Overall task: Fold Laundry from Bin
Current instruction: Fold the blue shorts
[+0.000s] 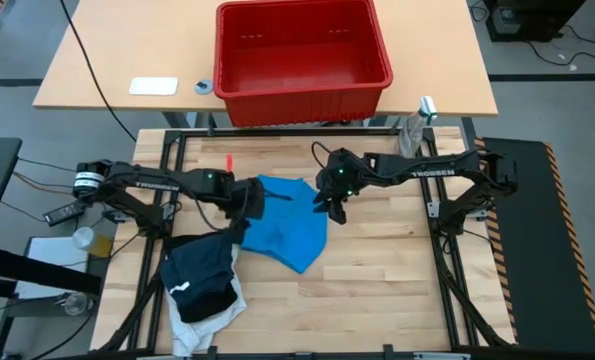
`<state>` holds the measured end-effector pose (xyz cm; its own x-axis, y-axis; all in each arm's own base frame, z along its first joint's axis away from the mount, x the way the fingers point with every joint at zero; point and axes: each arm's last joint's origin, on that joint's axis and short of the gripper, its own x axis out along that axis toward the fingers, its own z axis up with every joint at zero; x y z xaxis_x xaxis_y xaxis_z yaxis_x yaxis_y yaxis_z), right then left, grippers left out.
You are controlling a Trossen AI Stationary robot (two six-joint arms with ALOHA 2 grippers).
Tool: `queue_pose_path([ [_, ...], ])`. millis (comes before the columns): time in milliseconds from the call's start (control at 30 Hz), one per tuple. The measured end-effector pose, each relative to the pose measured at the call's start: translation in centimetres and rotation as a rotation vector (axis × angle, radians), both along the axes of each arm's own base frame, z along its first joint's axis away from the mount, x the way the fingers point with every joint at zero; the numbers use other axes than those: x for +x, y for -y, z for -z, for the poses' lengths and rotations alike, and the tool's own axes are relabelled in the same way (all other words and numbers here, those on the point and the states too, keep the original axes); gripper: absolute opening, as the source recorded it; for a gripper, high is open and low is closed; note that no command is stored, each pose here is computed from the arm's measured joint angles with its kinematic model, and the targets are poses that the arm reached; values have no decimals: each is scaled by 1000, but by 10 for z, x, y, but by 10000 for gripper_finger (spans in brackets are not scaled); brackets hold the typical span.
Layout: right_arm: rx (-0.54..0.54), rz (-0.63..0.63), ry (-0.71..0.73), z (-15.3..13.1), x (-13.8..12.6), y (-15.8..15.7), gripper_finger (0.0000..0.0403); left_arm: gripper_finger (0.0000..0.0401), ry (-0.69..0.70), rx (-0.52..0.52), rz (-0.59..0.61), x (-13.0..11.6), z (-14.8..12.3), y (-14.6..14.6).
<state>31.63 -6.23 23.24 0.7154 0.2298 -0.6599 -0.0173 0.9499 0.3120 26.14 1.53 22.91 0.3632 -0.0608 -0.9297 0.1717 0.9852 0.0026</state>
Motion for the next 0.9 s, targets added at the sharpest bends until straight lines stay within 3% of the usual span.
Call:
queue_pose_path([
  [167,41,24,-5,-1,2,-8,152,144,-19,216,31,2,5,-34],
  [300,103,61,-14,-3,3,-15,151,144,7,187,0,5,15,-66],
  [467,72,12,-80,4,3,-38,150,144,24,200,-4,12,29,-89],
  [633,-51,5,-95,32,6,-56,150,144,49,199,-3,26,46,-95],
  [900,-75,-36,-203,76,15,-58,150,144,-53,94,-20,31,70,-83],
])
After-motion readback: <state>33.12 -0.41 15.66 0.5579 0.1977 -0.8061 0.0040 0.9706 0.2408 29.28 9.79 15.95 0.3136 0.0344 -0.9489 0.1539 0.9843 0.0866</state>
